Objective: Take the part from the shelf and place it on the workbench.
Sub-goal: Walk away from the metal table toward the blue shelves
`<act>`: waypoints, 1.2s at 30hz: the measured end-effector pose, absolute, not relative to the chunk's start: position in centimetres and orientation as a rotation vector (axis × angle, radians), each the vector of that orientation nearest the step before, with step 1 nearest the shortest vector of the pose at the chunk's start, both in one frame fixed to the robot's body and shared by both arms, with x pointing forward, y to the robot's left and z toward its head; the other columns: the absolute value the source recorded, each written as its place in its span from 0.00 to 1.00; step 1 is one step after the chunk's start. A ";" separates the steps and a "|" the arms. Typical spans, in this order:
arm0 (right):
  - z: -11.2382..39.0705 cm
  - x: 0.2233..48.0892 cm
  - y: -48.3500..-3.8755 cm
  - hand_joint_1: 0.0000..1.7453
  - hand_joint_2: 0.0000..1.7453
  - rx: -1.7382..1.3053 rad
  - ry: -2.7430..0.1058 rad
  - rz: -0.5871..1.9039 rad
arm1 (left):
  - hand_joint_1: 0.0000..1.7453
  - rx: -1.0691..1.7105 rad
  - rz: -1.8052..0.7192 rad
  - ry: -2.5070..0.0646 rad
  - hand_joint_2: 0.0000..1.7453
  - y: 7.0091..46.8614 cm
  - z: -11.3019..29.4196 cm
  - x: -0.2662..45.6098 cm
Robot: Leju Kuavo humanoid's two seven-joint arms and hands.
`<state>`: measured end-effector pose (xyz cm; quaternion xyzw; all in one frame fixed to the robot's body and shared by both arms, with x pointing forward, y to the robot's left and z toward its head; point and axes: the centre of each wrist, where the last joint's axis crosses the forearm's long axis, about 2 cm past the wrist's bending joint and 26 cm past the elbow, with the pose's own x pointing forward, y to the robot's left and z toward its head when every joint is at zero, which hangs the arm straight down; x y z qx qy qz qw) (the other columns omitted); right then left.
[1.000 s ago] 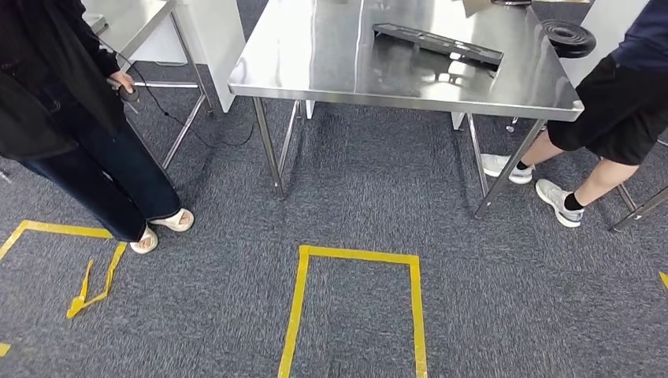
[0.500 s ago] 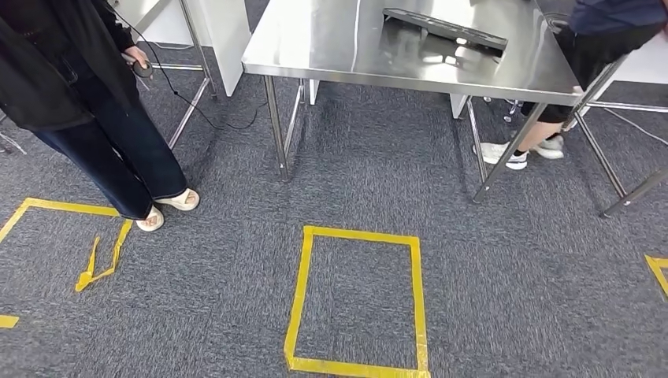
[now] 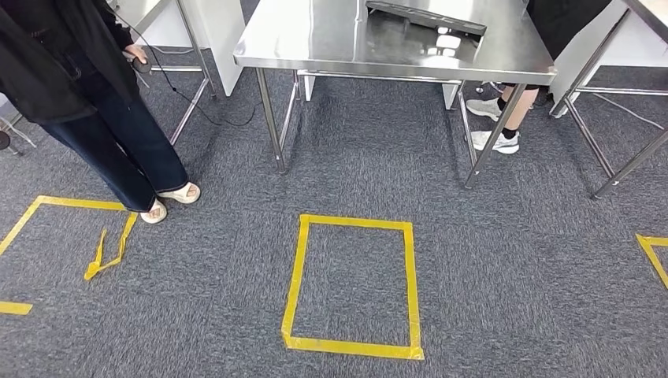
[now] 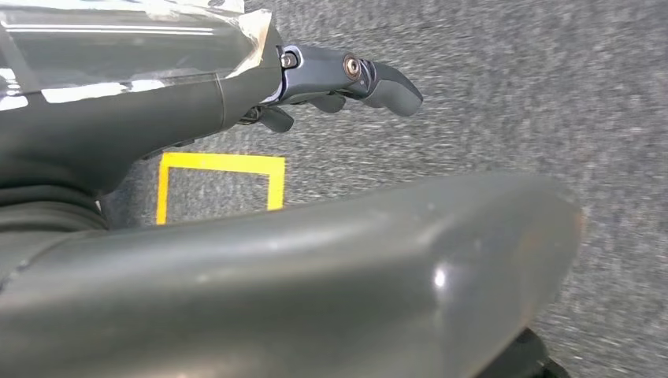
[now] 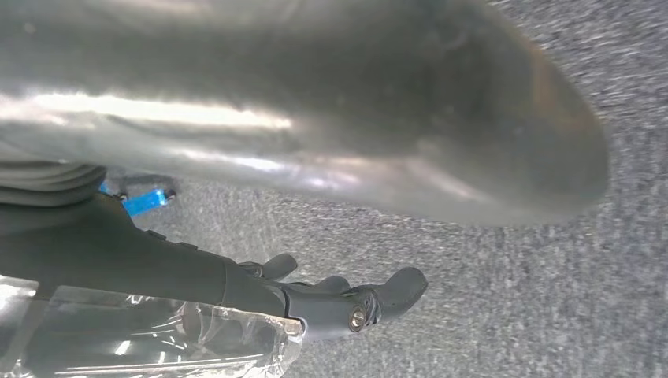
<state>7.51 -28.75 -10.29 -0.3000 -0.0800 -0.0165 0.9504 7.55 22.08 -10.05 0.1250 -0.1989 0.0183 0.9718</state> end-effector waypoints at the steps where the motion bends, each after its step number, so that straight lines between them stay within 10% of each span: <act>1: -10.3 7.5 -28.8 0.00 0.00 -0.610 -0.163 -0.034 | 0.00 0.252 0.037 -0.402 0.00 22.1 -10.0 7.6; 36: -10.3 7.4 -28.9 0.00 0.00 -0.607 -0.180 -0.092 | 0.00 0.232 0.027 -0.440 0.00 21.9 -9.9 8.1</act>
